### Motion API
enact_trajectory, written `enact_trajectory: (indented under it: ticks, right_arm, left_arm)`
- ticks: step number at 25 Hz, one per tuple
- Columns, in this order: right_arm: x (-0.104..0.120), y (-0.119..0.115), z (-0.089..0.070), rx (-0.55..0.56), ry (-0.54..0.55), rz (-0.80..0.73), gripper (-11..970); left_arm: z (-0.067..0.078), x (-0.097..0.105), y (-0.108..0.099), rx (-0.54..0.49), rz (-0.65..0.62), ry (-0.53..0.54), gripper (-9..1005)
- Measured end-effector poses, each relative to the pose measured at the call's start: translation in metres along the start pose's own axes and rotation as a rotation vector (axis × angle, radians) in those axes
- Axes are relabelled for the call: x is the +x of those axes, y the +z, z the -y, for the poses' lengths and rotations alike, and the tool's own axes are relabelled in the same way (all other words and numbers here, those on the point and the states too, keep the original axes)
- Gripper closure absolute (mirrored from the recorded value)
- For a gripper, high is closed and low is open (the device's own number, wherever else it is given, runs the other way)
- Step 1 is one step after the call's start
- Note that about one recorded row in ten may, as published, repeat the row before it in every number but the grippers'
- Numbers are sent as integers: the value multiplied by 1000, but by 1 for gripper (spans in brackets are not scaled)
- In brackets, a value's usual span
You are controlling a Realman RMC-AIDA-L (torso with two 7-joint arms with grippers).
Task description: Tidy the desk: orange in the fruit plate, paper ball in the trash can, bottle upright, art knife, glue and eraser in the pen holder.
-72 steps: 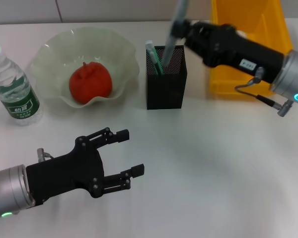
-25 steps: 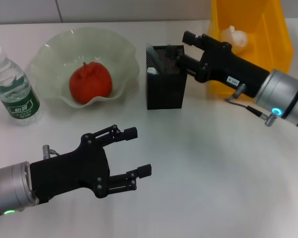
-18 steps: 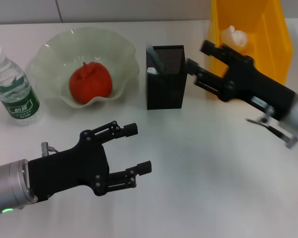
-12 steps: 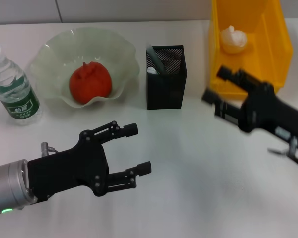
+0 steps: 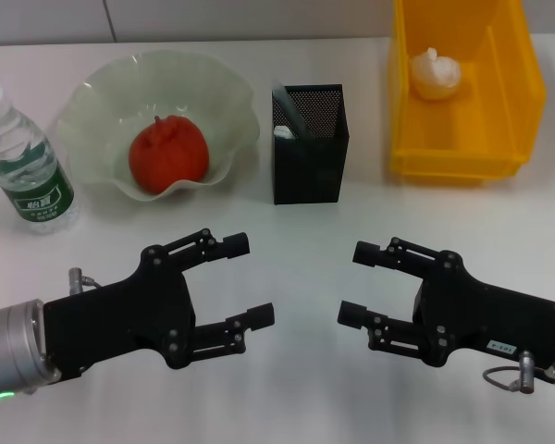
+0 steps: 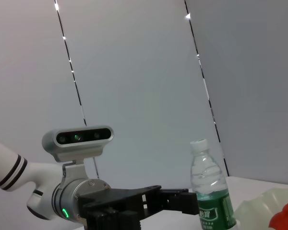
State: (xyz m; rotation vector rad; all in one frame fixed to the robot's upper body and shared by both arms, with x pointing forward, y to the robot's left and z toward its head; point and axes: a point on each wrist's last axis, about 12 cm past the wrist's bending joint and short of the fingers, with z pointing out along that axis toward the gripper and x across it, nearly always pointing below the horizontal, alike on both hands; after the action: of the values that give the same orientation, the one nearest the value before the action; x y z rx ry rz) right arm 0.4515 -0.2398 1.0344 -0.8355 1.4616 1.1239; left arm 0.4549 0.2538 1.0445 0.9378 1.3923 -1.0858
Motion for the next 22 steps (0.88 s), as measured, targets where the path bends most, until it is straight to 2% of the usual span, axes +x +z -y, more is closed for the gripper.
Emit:
enact_trajectory:
  ticks: [15,22]
  right_arm:
    - [2,16,2,-13,-29,-21,218]
    - [2,17,1,-17,-28,-21,218]
  left_arm:
    - [15,10,-33,-60,-27,-46,194]
    - [17,11,-37,-62,-29,-54,194]
